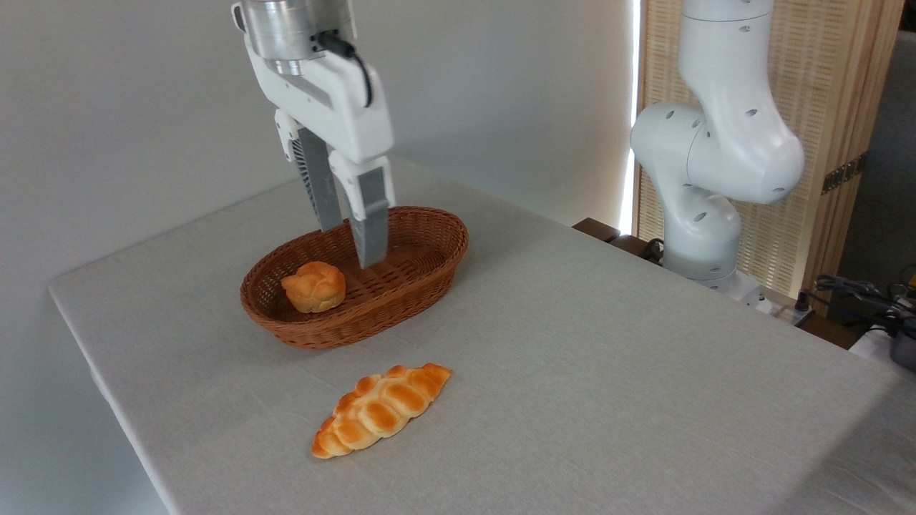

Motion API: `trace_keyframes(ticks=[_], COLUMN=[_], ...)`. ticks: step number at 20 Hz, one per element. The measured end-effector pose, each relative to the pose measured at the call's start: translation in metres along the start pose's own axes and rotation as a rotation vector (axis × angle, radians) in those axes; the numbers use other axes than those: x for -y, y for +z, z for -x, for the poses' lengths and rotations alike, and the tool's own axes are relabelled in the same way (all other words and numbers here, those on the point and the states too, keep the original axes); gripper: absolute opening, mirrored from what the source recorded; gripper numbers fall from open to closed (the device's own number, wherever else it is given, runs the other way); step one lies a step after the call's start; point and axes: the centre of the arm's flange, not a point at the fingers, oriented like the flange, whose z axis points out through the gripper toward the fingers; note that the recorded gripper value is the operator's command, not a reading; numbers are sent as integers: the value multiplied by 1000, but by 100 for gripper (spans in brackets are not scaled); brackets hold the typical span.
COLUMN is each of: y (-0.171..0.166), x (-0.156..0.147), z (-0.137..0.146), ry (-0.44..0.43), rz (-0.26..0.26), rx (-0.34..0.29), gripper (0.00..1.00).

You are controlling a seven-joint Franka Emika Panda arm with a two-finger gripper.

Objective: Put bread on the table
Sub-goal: 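Tilt the gripper down into the basket and close it on the bun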

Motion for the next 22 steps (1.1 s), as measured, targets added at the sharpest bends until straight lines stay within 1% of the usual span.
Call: trace_keyframes(ticks=[2,5,9,10,13,17,20,22], y=[18,55,94,107,137,172,183,185], x=[-23,-57,-80,-85,-101,-122,-126,-126], z=[-29,-72,-102,-112,-135,-149,-152,-152], ry=[51,97,158,163,139,130,123,121], rz=[28,76,127,131,126,126,143,147], rx=[19,60,98,93,63,43,24,23], gripper=[100,100,100,100,100,100,100,100])
